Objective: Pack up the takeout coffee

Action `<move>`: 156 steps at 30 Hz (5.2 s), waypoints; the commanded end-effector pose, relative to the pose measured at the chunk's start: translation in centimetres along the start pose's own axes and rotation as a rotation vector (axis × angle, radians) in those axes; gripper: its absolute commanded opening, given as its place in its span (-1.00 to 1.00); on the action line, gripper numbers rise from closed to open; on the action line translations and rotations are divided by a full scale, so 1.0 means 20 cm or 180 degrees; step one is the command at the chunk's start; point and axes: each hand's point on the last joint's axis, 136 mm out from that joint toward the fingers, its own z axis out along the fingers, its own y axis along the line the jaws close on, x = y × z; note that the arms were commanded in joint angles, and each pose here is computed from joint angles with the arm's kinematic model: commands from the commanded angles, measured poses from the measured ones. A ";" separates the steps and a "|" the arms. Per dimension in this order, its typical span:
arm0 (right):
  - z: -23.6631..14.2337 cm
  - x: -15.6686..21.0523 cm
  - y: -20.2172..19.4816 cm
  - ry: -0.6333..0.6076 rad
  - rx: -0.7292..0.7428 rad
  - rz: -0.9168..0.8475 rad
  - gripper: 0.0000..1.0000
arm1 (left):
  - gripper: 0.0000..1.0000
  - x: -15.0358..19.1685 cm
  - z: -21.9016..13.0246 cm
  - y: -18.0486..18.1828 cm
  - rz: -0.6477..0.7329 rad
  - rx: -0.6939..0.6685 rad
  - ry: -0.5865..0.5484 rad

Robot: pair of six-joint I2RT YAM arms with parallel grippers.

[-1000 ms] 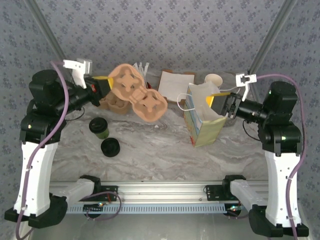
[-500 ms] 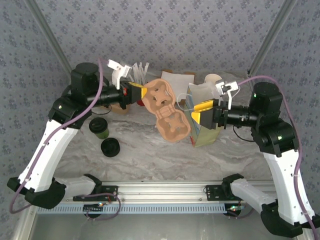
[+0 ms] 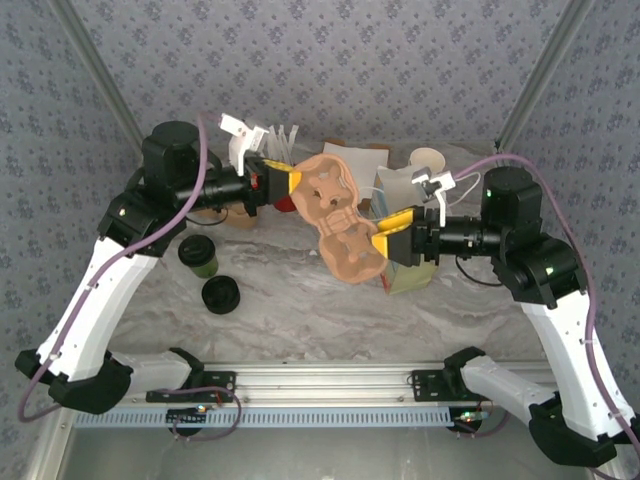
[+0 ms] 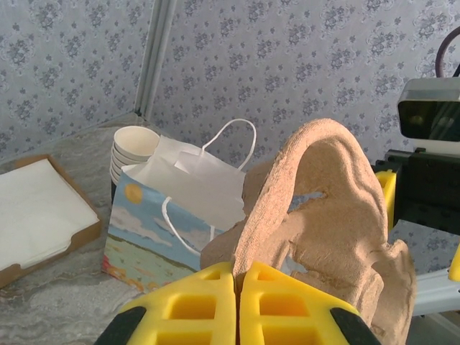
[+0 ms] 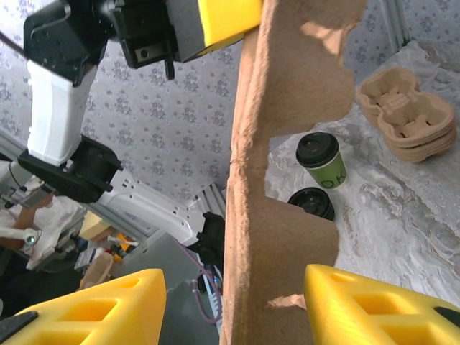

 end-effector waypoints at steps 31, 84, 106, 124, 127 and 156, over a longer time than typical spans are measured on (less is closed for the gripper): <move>-0.13 0.00 -0.18 -0.0169 0.1083 0.0213 -1.00 | 0.34 -0.13 -0.24 -0.08 0.0594 -0.0600 -0.0379; 0.07 0.08 -0.18 0.0305 0.1027 0.0647 -1.00 | 0.12 0.53 0.46 -0.08 0.2236 -0.0517 0.1353; -0.11 0.03 -0.19 -0.0012 0.1422 0.0437 -0.28 | -0.12 0.47 0.44 -0.05 0.2092 -0.0717 0.1211; -0.65 0.14 -1.10 -0.0704 0.3311 0.1810 -0.07 | -0.12 0.39 0.34 0.00 0.1696 -0.0894 0.1053; -0.67 0.15 -1.20 -0.0760 0.3298 0.1867 0.08 | -0.12 0.38 0.32 0.00 0.1668 -0.0900 0.1039; -0.35 0.17 -1.43 -0.0184 0.2764 0.1760 -0.55 | -0.14 0.24 0.18 -0.04 0.1659 -0.0931 0.0914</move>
